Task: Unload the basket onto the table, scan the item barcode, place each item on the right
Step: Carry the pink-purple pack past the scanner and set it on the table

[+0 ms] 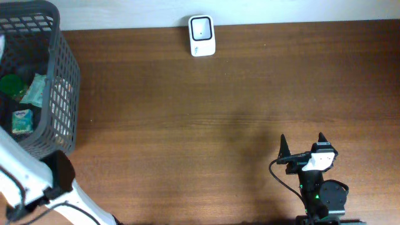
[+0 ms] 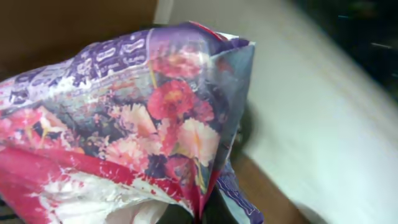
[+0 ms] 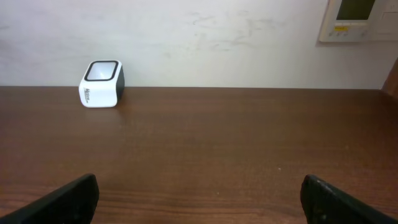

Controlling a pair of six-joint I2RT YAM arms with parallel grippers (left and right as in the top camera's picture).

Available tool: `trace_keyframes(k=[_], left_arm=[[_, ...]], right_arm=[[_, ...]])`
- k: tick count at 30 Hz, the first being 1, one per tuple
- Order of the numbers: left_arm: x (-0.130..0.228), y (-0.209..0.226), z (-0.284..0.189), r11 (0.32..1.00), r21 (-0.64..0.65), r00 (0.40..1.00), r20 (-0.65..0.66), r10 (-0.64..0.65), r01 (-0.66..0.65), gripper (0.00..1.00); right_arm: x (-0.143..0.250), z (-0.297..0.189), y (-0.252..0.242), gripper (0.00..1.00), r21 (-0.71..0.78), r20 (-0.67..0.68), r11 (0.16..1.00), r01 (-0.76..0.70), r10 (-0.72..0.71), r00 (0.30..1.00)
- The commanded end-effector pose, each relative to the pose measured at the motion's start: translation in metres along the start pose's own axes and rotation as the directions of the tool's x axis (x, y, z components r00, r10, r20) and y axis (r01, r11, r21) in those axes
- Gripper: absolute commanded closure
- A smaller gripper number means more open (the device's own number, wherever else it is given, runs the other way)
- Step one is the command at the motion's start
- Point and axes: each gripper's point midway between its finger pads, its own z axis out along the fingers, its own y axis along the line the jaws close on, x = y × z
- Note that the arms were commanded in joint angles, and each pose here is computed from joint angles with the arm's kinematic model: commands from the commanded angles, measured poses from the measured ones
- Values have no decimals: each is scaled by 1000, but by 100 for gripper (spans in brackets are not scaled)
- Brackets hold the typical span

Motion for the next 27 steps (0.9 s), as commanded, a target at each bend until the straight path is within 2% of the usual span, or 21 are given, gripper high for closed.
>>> trace_keyframes(k=[1, 4, 5, 6, 10, 11, 12, 14, 16, 20, 22, 24, 25, 26, 27], left_arm=[[62, -105, -40, 872, 444, 953, -114, 281, -205, 100], [144, -171, -54, 728, 628, 844, -207, 495, -274, 100], [172, -188, -57, 678, 671, 794, -219, 566, -299, 100], [213, -208, -60, 605, 721, 710, -228, 666, -336, 100], [333, -229, -38, 545, 712, 464, -338, 819, -444, 100], [377, -234, -33, 514, 733, 377, -368, 850, -446, 100], [402, -236, -27, 522, 725, 343, -399, 850, -450, 100], [439, -228, -1, 612, 599, 353, -503, 789, -517, 100], [475, -220, 24, 653, 503, 361, -561, 745, -565, 100], [543, -205, 60, 663, 466, 309, -628, 714, -586, 100], [558, -199, 60, 661, 478, 269, -654, 707, -579, 100], [565, -197, 56, 660, 490, 246, -665, 705, -569, 95], [567, -196, 53, 658, 494, 236, -669, 705, -568, 89], [567, -194, 52, 653, 497, 224, -672, 706, -571, 66], [566, -193, 51, 633, 514, 205, -660, 723, -578, 54]], right_arm=[[2, 0, -3, 1, 15, -2, 1000, -2, 2, 1000], [3, 0, -3, 1, 15, -3, 1000, -2, 2, 1000], [2, 0, -3, 1, 15, -2, 1000, -2, 2, 1000], [3, 0, -3, 1, 15, -3, 1000, -2, 2, 1000], [3, 0, -3, 1, 15, -3, 1000, -2, 2, 1000], [2, 0, -3, 1, 15, -2, 1000, -2, 2, 1000], [3, 0, -3, 1, 15, -3, 1000, -2, 2, 1000], [2, 0, -3, 1, 15, -2, 1000, -2, 2, 1000], [2, 0, -3, 1, 15, -2, 1000, -2, 2, 1000], [3, 0, -3, 1, 15, -3, 1000, -2, 2, 1000], [2, 0, -3, 1, 15, -2, 1000, -2, 2, 1000], [2, 0, -3, 1, 15, -2, 1000, -2, 2, 1000], [2, 0, -3, 1, 15, -2, 1000, -2, 2, 1000], [2, 0, -3, 1, 15, -2, 1000, -2, 2, 1000], [2, 0, -3, 1, 15, -2, 1000, -2, 2, 1000]])
